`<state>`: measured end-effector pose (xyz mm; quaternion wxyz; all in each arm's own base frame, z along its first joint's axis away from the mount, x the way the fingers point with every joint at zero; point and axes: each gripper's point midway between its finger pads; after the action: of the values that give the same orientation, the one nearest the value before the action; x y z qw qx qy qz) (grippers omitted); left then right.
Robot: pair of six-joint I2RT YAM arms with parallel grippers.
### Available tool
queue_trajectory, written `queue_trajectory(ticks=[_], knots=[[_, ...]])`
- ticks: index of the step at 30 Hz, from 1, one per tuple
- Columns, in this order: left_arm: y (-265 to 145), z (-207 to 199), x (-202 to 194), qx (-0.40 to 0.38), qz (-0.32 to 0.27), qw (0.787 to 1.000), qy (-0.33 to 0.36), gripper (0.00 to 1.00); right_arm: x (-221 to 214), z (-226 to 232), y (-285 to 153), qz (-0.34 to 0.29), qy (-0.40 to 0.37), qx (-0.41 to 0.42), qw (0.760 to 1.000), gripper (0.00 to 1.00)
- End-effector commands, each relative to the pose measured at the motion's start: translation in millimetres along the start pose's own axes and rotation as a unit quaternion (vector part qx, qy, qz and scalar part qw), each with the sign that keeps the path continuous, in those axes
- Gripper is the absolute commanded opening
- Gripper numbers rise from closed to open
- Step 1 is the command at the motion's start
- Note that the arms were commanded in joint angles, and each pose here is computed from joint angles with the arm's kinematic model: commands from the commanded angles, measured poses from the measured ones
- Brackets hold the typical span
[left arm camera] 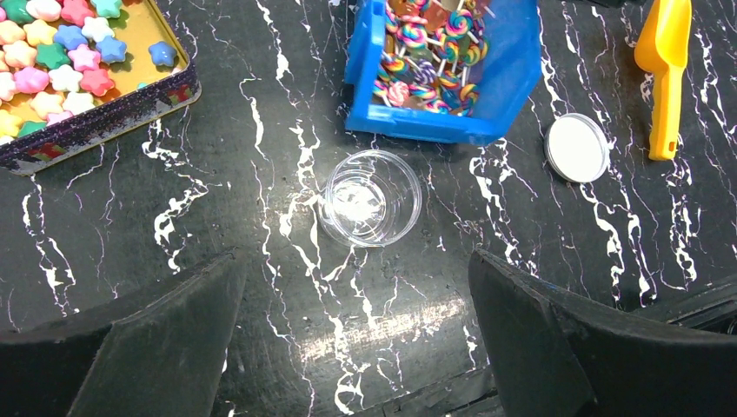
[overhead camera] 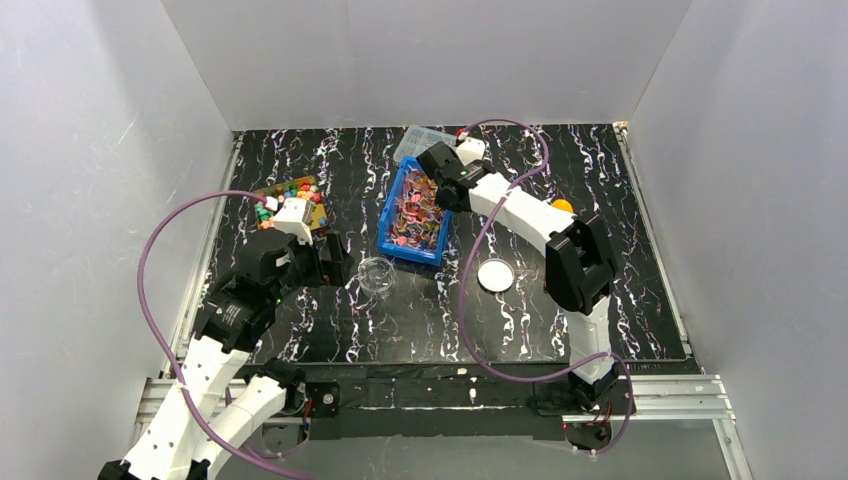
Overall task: Pack the candies
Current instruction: Move the storage box to the center of the board.
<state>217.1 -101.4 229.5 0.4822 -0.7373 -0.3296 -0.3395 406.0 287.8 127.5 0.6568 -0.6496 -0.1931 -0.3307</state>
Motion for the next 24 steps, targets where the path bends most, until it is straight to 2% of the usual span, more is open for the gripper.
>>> queue_trajectory(ticks=[1,7,15,24], knots=[[-6,-5,10,-0.010,-0.015,1.000,-0.002,0.99,8,-5,1,0.000,-0.018,-0.002,1.000,0.01],[-5,-5,9,-0.010,-0.014,1.000,0.000,0.99,22,-13,5,-0.001,-0.024,0.002,1.000,0.01],[-3,-7,8,-0.014,-0.008,1.000,0.001,0.99,42,-28,11,0.000,-0.068,0.017,0.998,0.01],[-2,-9,6,-0.019,-0.004,1.000,0.002,0.99,46,-59,23,0.016,-0.082,0.007,0.996,0.01]])
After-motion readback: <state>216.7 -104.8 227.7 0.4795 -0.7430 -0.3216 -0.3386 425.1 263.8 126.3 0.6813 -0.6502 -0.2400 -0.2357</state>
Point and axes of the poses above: each gripper's point midway between its finger pads, its own y axis out along the fingers, its own z axis along the line the jaws close on, x = y × z, and after that the axes turned 5 degrees about -y, right-handed
